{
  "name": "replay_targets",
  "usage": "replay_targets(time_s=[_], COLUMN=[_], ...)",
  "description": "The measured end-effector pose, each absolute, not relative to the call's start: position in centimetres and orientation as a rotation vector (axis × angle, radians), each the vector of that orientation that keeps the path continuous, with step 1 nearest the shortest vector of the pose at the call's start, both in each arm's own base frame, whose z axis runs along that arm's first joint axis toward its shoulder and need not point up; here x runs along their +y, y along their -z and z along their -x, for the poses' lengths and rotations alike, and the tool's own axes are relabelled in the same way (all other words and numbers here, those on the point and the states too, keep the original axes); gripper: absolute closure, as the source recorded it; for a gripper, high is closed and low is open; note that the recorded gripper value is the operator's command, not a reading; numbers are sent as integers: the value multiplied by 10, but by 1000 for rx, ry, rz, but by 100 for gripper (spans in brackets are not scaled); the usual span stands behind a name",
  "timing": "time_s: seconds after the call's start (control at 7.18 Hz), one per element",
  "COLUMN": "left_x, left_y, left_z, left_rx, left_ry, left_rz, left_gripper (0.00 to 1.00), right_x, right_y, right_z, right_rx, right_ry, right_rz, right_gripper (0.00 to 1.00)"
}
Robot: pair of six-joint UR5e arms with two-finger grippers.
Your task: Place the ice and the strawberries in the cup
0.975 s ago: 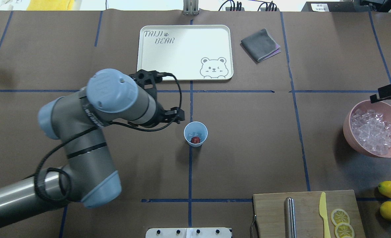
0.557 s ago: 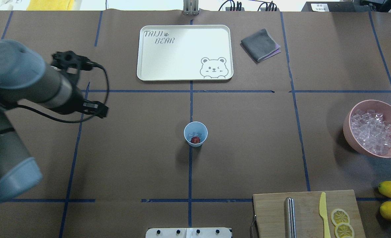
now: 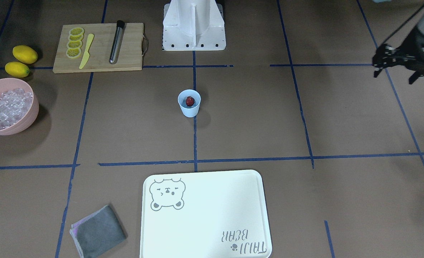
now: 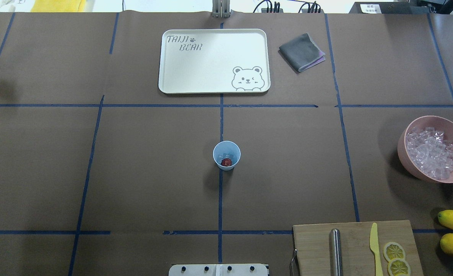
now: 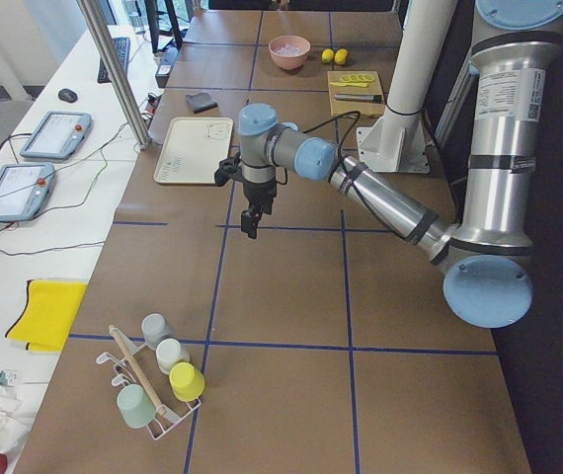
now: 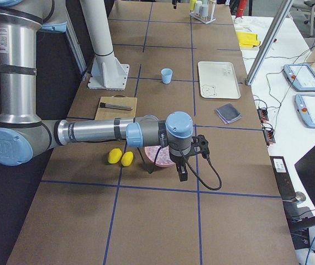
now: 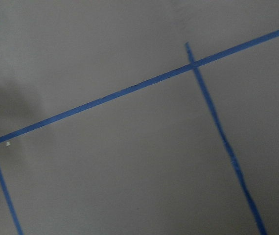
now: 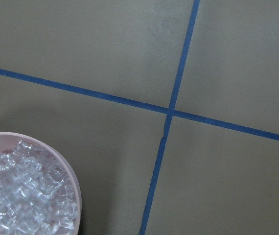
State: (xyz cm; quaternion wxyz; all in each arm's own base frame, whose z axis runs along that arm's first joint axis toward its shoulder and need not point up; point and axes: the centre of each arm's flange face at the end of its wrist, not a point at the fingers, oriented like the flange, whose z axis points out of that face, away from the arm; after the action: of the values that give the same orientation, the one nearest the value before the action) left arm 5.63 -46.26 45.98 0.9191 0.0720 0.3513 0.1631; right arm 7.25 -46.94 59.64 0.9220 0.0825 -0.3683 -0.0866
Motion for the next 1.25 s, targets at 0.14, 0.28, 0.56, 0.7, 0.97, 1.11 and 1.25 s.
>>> replay_targets(time_s=[0.14, 0.28, 0.56, 0.7, 0.97, 1.11, 1.25], left_x=[-463, -459, -439, -424, -403, -400, -404], left_y=[-516, -548, -564, -564, -568, -570, -576], left_z=[-5, 22, 41, 45, 48, 48, 47], left_rx=[788, 829, 796, 757, 733, 732, 732], left_ry=[-336, -300, -191, -175, -165, -164, -166], left_rz=[-116, -78, -4, 5, 19, 23, 21], left_gripper=[0, 0, 0, 0, 0, 0, 0], right_x=[-470, -468, -459, -451, -433, -430, -433], right_y=[-597, -599, -607, -612, -616, -616, -615], right_z=[-78, -81, -82, -82, -81, -79, -77], right_rx=[-752, -751, -753, -754, -754, -750, -743], right_ry=[180, 177, 169, 165, 162, 165, 171], right_rz=[-161, -154, -135, -125, -114, -111, -111], right_gripper=[0, 0, 0, 0, 0, 0, 0])
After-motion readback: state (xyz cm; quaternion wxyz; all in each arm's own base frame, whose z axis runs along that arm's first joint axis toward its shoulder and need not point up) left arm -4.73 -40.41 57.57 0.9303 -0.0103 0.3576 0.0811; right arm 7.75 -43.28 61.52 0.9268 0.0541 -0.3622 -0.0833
